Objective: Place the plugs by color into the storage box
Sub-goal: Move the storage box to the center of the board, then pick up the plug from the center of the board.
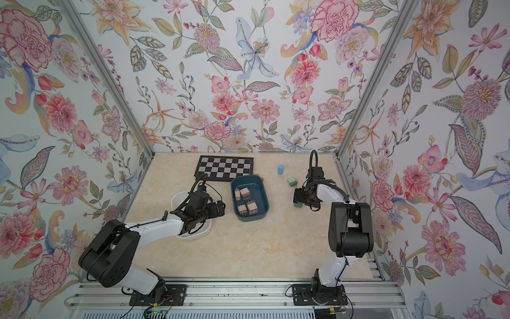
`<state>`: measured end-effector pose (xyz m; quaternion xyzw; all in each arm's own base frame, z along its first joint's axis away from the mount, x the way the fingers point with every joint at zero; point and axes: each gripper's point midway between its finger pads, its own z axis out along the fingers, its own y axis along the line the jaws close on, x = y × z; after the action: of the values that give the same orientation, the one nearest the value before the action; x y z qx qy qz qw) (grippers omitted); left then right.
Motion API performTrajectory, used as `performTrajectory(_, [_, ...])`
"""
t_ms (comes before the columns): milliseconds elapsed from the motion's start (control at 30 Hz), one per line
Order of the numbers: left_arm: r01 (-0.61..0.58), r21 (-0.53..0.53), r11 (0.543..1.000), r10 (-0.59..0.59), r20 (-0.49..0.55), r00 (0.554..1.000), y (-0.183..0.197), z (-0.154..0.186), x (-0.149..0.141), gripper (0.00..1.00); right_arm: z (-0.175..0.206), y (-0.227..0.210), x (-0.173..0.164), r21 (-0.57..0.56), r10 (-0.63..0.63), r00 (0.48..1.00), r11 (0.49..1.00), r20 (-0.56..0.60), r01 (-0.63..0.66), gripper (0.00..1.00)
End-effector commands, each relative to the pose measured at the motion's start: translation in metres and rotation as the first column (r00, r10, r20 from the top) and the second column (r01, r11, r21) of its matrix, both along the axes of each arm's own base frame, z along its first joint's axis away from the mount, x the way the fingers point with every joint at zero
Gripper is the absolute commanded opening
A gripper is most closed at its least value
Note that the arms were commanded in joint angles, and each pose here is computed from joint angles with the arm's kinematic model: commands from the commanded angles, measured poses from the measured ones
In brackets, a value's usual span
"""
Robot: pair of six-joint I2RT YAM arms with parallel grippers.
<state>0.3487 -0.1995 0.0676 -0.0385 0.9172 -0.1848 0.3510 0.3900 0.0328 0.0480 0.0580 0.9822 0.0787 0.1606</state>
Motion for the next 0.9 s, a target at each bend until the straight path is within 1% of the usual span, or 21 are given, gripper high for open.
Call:
performTrajectory(0, [0.031,-0.04,0.999,-0.029,0.053,0.998,-0.027,0.012,0.009,0.99,-0.009,0.008,0.008,-0.007,0.043,0.999,0.999,-0.023,-0.043,0.81])
performTrajectory(133, [0.069,-0.082,0.994,-0.065,0.058,0.996,-0.047,0.018,0.001,0.99,-0.019,0.009,0.019,-0.032,0.044,0.998,0.998,-0.038,-0.045,0.79])
performTrajectory(200, [0.07,-0.106,0.992,-0.063,0.063,0.996,-0.05,0.023,-0.001,0.99,-0.023,0.007,0.023,-0.055,0.044,0.998,0.997,-0.044,-0.047,0.78])
performTrajectory(233, [0.065,-0.114,0.991,-0.059,0.056,0.997,-0.05,0.021,-0.003,0.99,-0.026,0.006,0.024,-0.075,0.047,0.998,0.996,-0.049,-0.05,0.75])
performTrajectory(267, [0.064,-0.141,0.988,-0.053,0.082,0.995,-0.049,0.034,-0.004,1.0,-0.029,0.006,0.025,-0.088,0.05,0.997,0.995,-0.052,-0.055,0.7])
performTrajectory(300, [0.058,-0.148,0.987,-0.045,0.091,0.995,-0.047,0.038,-0.005,1.0,-0.03,0.007,0.025,-0.096,0.055,0.997,0.994,-0.055,-0.06,0.63])
performTrajectory(367, [0.043,-0.14,0.989,-0.028,0.106,0.994,-0.039,0.047,-0.006,0.99,-0.032,0.008,0.024,-0.117,0.064,0.996,0.991,-0.06,-0.071,0.48])
performTrajectory(400, [0.035,-0.128,0.991,-0.021,0.114,0.993,-0.035,0.052,-0.006,0.99,-0.032,0.01,0.024,-0.125,0.07,0.996,0.989,-0.06,-0.077,0.43])
performTrajectory(467, [0.01,-0.097,0.995,0.003,0.132,0.991,-0.021,0.065,-0.005,0.99,-0.027,0.018,0.023,-0.13,0.092,0.995,0.987,-0.048,-0.098,0.35])
performTrajectory(567, [-0.066,-0.047,0.997,0.073,0.149,0.986,0.012,0.081,-0.003,1.0,-0.011,0.035,0.021,-0.122,0.125,0.992,0.985,-0.012,-0.125,0.31])
performTrajectory(667, [-0.208,0.021,0.978,0.205,0.108,0.973,0.063,0.079,-0.007,0.99,0.018,0.063,0.018,-0.114,0.165,0.985,0.981,0.055,-0.158,0.3])
performTrajectory(767, [-0.296,0.052,0.954,0.29,0.105,0.951,0.108,0.077,-0.015,1.0,0.049,0.102,0.009,-0.101,0.219,0.969,0.973,0.117,-0.208,0.3])
performTrajectory(867, [-0.348,0.078,0.934,0.341,0.093,0.936,0.14,0.069,-0.026,0.99,0.078,0.151,-0.003,-0.066,0.281,0.941,0.96,0.189,-0.274,0.3])
